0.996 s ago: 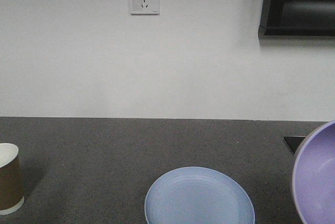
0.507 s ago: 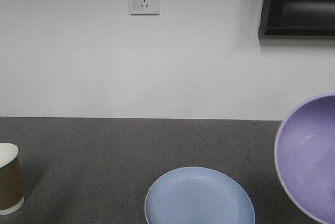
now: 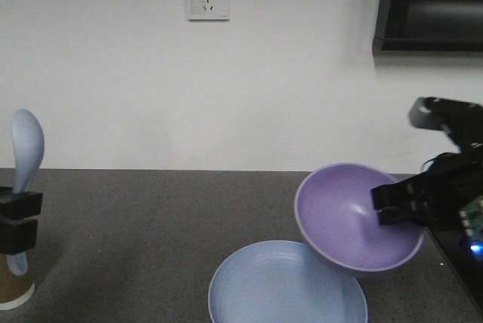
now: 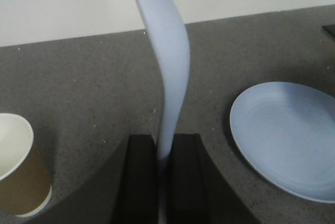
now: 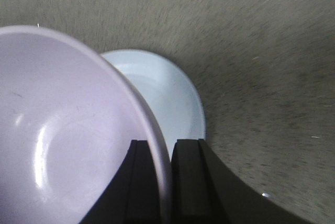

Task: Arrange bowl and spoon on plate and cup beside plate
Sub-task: 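Lower the lavender bowl onto the blue plate with the right gripper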

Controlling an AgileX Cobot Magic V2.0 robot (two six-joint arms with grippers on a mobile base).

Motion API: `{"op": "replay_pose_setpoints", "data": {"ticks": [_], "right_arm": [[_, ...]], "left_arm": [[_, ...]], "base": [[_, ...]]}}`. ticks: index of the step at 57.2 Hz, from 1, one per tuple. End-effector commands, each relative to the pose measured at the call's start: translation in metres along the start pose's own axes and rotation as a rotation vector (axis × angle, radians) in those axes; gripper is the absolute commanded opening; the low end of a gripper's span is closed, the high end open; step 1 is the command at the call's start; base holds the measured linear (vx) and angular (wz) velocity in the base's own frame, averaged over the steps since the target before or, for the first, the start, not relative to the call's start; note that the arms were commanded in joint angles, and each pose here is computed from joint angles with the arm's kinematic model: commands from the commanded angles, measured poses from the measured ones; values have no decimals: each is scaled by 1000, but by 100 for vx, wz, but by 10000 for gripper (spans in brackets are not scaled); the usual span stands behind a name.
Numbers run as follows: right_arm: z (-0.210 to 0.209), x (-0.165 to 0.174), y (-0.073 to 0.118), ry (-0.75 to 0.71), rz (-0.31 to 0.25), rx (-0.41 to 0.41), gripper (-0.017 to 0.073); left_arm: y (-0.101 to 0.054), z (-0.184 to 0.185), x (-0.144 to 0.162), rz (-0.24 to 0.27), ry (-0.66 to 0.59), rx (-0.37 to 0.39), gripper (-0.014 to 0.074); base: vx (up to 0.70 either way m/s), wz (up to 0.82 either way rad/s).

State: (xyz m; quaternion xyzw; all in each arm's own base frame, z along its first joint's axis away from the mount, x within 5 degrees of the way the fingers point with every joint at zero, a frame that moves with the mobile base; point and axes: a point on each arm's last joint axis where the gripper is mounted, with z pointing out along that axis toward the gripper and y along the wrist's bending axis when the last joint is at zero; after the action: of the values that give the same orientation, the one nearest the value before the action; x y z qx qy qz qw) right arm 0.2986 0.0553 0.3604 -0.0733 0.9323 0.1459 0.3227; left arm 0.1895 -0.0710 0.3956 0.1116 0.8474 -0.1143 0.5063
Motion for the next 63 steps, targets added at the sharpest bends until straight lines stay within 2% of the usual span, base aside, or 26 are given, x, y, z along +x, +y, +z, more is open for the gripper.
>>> {"op": "replay_pose_setpoints", "data": {"ticks": [1,7,19,35,43,50,63], "right_arm": [[19,-17,14,-35,-45,-37,-8],[56,-19,17,46,-56,-48,-8],[113,-14,10,160,-24,-55,-8],[135,-14,5,141,-27,-48,-8],[136,-16,4,112,-68,-46,8],[136,-16,4,114,-77,-47,63],[136,-16,5,118,-62,-59,272]], "left_arm": [[-2,-5,-16,-11,-90,14,0],[-2,-2,-15,-11,-80,13,0],[-2,-3,-14,-11,-78,13,0],[-2,-3,-12,-14,-55,11,0],[-3,-3,-12,-26,-52,19,0],[-3,-3,-12,-37,-48,27,0],[-3,-3,-12,-37,-48,27,0]], "base": [[0,0],[0,0],[0,0],[0,0],[0,0],[0,0],[0,0]]}}
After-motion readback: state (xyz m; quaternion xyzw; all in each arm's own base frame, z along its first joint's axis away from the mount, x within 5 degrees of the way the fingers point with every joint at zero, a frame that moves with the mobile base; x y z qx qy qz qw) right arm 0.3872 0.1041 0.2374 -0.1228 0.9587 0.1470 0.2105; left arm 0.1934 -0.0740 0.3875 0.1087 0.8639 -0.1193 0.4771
